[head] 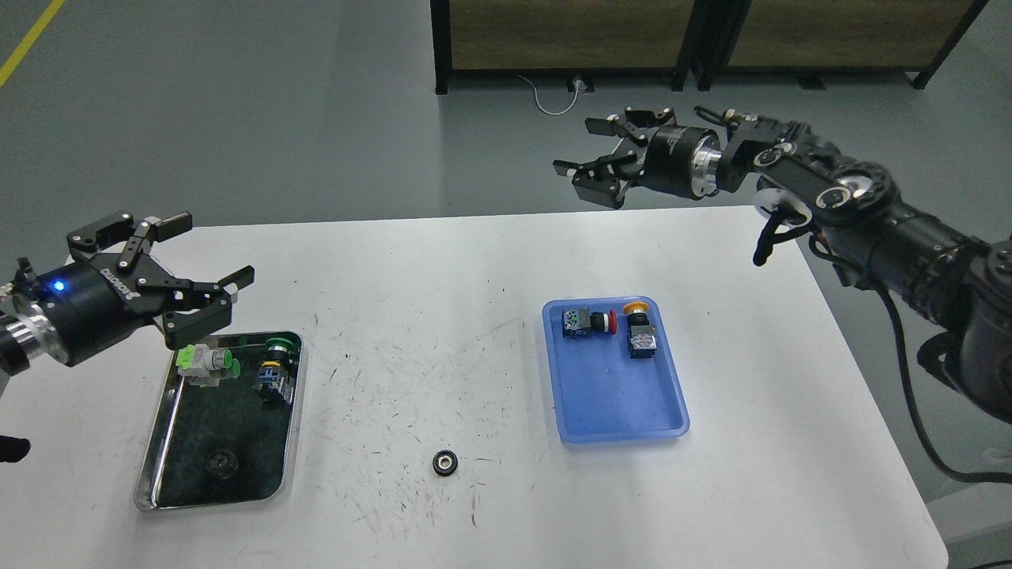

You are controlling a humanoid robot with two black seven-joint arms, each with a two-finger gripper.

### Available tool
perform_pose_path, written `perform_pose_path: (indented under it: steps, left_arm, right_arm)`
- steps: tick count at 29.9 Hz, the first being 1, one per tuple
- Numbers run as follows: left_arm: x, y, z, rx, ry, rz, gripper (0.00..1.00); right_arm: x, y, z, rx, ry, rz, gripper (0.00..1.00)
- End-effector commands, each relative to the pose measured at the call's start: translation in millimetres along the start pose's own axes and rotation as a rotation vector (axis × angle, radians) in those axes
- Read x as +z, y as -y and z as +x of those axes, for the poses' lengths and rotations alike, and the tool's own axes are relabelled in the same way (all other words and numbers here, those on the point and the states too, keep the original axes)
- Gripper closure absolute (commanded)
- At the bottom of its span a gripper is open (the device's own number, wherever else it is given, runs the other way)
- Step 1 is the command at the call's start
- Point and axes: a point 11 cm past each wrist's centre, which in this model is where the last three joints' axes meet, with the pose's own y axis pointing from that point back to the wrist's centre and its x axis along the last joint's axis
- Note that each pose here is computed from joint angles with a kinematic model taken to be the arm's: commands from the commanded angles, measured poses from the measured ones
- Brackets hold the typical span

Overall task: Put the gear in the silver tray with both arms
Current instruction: 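Withdraw the right gripper away from the table, then reach the left gripper to the black gear on the table and grasp it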

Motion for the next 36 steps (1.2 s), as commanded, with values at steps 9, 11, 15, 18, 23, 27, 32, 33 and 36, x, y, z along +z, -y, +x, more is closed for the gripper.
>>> perform_pose_path:
  steps: [9, 11, 15, 18, 23, 27, 32, 33, 36]
  left_arm:
    - [-39.6, 59.1, -146.7, -0.28, 0.001, -0.011, 0.02]
    - [-48.7, 66.8, -176.2, -0.321, 0.008, -0.009, 0.02]
    - [-68.2, 80.4, -215.6, -0.376, 0.02, 0.011, 0.02]
    - [-77.8, 87.3, -232.4, -0.391, 0.009, 0.026, 0.02]
    - [-99.2, 94.3, -235.1, -0.364, -0.001, 0.07, 0.02]
    - [-105.2, 93.6, -232.4, -0.352, -0.008, 0.078, 0.02]
    - [-122.2, 91.6, -230.1, -0.33, -0.015, 0.11, 0.02]
    - [-124.9, 92.0, -234.8, -0.333, -0.024, 0.112, 0.02]
    - [-135.0, 91.4, -235.1, -0.321, -0.027, 0.136, 0.02]
  right_arm:
    - [-60.6, -79.3, 105.1, 0.267, -0.027, 0.096, 0.2]
    - [-58.2, -84.3, 110.6, 0.291, -0.033, 0.085, 0.2]
    - [-53.0, -87.4, 113.5, 0.303, -0.036, 0.066, 0.2]
    - [-50.8, -89.6, 115.2, 0.313, -0.036, 0.061, 0.2]
    - [-47.7, -94.3, 118.3, 0.322, -0.039, 0.05, 0.2]
    - [-46.5, -95.0, 118.5, 0.322, -0.039, 0.047, 0.2]
    - [-42.5, -93.9, 117.0, 0.321, -0.036, 0.041, 0.19]
    - [-40.9, -93.1, 116.1, 0.318, -0.034, 0.039, 0.19]
    - [-38.4, -94.1, 116.7, 0.322, -0.032, 0.036, 0.19]
